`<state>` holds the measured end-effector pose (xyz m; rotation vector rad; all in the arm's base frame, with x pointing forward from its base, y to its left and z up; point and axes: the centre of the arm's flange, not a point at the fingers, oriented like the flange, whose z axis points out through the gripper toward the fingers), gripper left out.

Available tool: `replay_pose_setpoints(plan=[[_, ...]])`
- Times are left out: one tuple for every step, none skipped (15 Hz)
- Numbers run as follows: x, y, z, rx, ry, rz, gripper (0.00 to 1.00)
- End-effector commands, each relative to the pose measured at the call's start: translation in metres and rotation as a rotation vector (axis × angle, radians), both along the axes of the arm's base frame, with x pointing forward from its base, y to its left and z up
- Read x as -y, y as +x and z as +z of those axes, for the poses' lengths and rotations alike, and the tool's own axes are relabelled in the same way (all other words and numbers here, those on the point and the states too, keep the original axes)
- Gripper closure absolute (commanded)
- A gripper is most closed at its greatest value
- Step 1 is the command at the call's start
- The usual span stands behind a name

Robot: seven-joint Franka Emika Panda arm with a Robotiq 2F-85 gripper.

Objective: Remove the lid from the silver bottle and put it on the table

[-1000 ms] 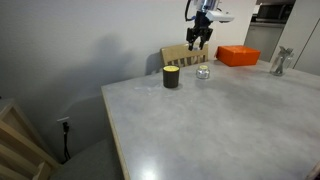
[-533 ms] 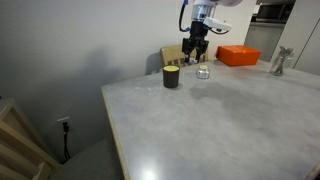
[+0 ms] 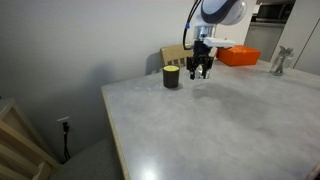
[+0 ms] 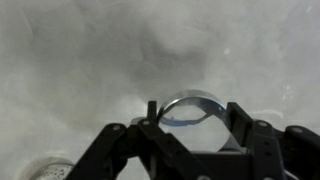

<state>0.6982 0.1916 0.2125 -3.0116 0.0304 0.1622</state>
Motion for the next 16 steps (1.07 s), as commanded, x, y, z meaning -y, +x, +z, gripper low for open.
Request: replay_pose_setpoints(plan=[[0.005, 0.007, -0.035, 0.026, -0.038, -0.086, 0.56], [0.007, 0.009, -0.045, 0.032, -0.045, -0.107, 0.56], [0.009, 0.012, -0.054, 0.035, -0.057, -0.128, 0.56], [0.022, 0.020, -0.059, 0.053, -0.045, -0.172, 0.56], [0.025, 0.021, -0.066, 0.061, -0.055, -0.195, 0.56], [0.029, 0.021, -0.072, 0.063, -0.074, -0.215, 0.56], [0.033, 0.021, -0.078, 0.059, -0.094, -0.233, 0.56], [0.035, 0.023, -0.078, 0.058, -0.102, -0.251, 0.56], [0.037, 0.024, -0.077, 0.056, -0.113, -0.266, 0.56], [0.037, 0.023, -0.076, 0.051, -0.121, -0.282, 0.56], [0.038, 0.024, -0.077, 0.049, -0.131, -0.295, 0.56], [0.039, 0.024, -0.076, 0.047, -0.137, -0.306, 0.56], [0.039, 0.024, -0.077, 0.046, -0.133, -0.312, 0.56], [0.039, 0.024, -0.077, 0.048, -0.130, -0.315, 0.46], [0.039, 0.024, -0.077, 0.053, -0.117, -0.308, 0.08], [0.039, 0.024, -0.077, 0.056, -0.112, -0.300, 0.07]])
